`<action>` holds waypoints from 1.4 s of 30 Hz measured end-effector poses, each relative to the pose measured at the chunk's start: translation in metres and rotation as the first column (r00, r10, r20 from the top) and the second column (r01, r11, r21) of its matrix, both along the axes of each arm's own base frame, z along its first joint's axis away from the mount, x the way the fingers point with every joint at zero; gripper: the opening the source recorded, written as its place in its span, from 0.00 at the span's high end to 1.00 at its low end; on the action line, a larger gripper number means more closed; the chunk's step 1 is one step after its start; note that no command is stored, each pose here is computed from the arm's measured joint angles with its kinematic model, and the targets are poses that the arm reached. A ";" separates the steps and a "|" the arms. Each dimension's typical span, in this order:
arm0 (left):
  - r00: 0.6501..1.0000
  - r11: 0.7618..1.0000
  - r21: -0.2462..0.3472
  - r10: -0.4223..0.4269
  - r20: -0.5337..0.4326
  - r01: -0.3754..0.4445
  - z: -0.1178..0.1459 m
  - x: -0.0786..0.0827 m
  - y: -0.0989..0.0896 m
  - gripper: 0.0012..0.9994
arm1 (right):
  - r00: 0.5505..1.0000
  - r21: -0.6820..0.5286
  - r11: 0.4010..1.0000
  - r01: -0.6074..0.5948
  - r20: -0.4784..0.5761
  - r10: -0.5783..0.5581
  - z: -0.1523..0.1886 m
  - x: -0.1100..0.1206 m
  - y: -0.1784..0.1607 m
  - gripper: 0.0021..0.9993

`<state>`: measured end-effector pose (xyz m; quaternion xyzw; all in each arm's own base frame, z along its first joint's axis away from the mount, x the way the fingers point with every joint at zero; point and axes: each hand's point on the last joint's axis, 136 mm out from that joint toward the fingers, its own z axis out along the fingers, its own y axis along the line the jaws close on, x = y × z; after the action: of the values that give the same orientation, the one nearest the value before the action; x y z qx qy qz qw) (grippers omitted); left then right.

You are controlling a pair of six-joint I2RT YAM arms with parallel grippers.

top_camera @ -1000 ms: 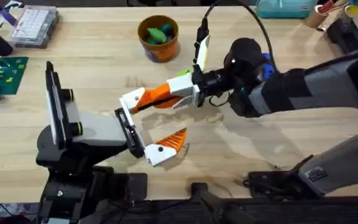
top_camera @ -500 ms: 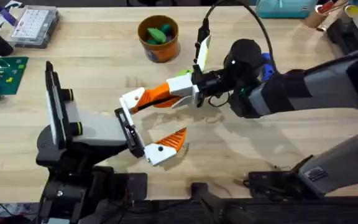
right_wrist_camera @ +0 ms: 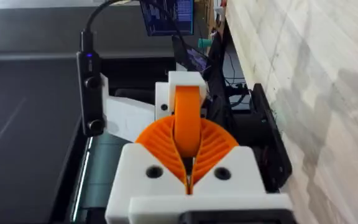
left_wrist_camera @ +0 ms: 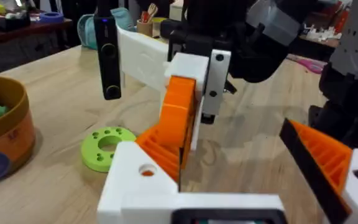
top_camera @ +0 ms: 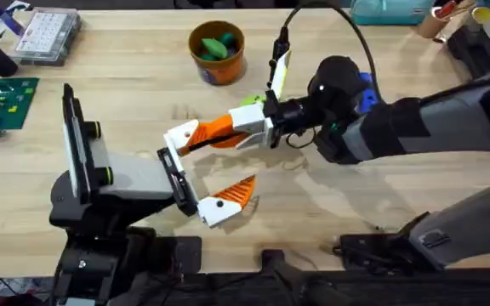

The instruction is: Pick up the gripper from the table and insert it into the empty holder that is missing its gripper. Then pick up a screw, insert it into the mounting hole, and use the screwdriver to tighten it. Finally, clean up the table by picking up the vegetable and placing it into the bucket.

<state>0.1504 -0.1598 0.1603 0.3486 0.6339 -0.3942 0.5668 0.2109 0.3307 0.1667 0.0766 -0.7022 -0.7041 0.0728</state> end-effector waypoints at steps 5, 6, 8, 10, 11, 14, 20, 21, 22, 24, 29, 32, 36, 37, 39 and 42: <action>1.000 1.000 0.000 0.000 0.000 0.000 0.000 0.000 0.000 0.01 | 1.000 0.000 1.000 0.000 0.000 0.000 0.000 0.000 0.000 0.99; 1.000 1.000 0.000 -0.001 0.000 0.001 0.000 0.000 0.000 0.01 | 1.000 -0.001 1.000 0.000 -0.001 0.000 0.000 0.000 0.000 0.99; 1.000 1.000 0.000 -0.002 0.000 0.002 0.000 0.000 0.000 0.01 | 1.000 -0.001 1.000 0.000 -0.001 0.000 -0.001 -0.001 0.000 0.99; 1.000 1.000 0.000 -0.003 0.000 0.003 0.000 0.000 0.000 0.01 | 1.000 -0.001 1.000 0.000 -0.001 0.000 -0.001 -0.001 -0.001 0.99; 1.000 1.000 0.000 -0.003 -0.001 0.003 0.000 0.000 0.000 0.01 | 1.000 -0.001 1.000 0.000 -0.001 0.000 -0.001 -0.001 -0.001 0.99; 1.000 1.000 0.000 -0.003 0.000 0.003 0.000 0.000 0.000 0.01 | 1.000 -0.001 1.000 0.000 -0.001 0.000 -0.001 -0.001 -0.001 0.99; 1.000 1.000 0.000 -0.003 -0.001 0.003 0.000 0.000 0.000 0.01 | 1.000 -0.001 1.000 0.000 -0.001 0.000 -0.001 -0.001 -0.001 0.99; 1.000 1.000 0.000 -0.003 -0.001 0.003 0.000 0.000 0.000 0.01 | 1.000 -0.001 1.000 0.000 -0.001 0.000 -0.001 -0.001 -0.001 0.99; 1.000 1.000 0.000 -0.003 0.000 0.003 0.000 0.000 0.000 0.01 | 1.000 -0.001 1.000 0.000 -0.002 0.000 -0.001 -0.001 -0.001 0.95; 1.000 1.000 0.000 -0.003 0.001 0.003 0.000 0.000 0.000 0.01 | 1.000 -0.004 1.000 0.002 -0.006 -0.002 -0.002 -0.001 -0.001 0.78; 1.000 1.000 0.002 -0.004 0.004 0.004 0.000 -0.001 0.000 0.01 | 1.000 -0.012 1.000 0.014 -0.015 -0.014 -0.005 0.000 -0.001 0.06; 1.000 1.000 0.002 -0.004 0.004 0.004 0.000 -0.001 0.000 0.01 | 1.000 -0.012 1.000 0.019 -0.013 -0.019 -0.006 0.001 -0.001 0.01; 1.000 1.000 0.002 -0.004 0.004 0.004 0.000 -0.001 0.000 0.01 | 1.000 -0.012 1.000 0.019 -0.013 -0.020 -0.005 0.001 -0.001 0.01; 1.000 1.000 0.002 -0.004 0.004 0.004 0.000 -0.001 0.000 0.01 | 1.000 -0.012 1.000 0.020 -0.013 -0.020 -0.005 0.001 -0.001 0.01; 1.000 1.000 0.002 -0.004 0.004 0.004 0.000 -0.001 0.000 0.01 | 1.000 -0.012 1.000 0.021 -0.013 -0.021 -0.005 0.001 -0.001 0.00; 1.000 1.000 0.002 -0.004 0.004 0.004 0.000 -0.001 0.000 0.01 | 0.999 -0.011 0.999 0.034 -0.011 -0.034 -0.004 0.005 -0.004 0.00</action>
<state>0.1498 -0.1600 0.1604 0.3512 0.6324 -0.3939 0.5671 0.2157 0.3268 0.1628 0.0603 -0.7068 -0.7019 0.0651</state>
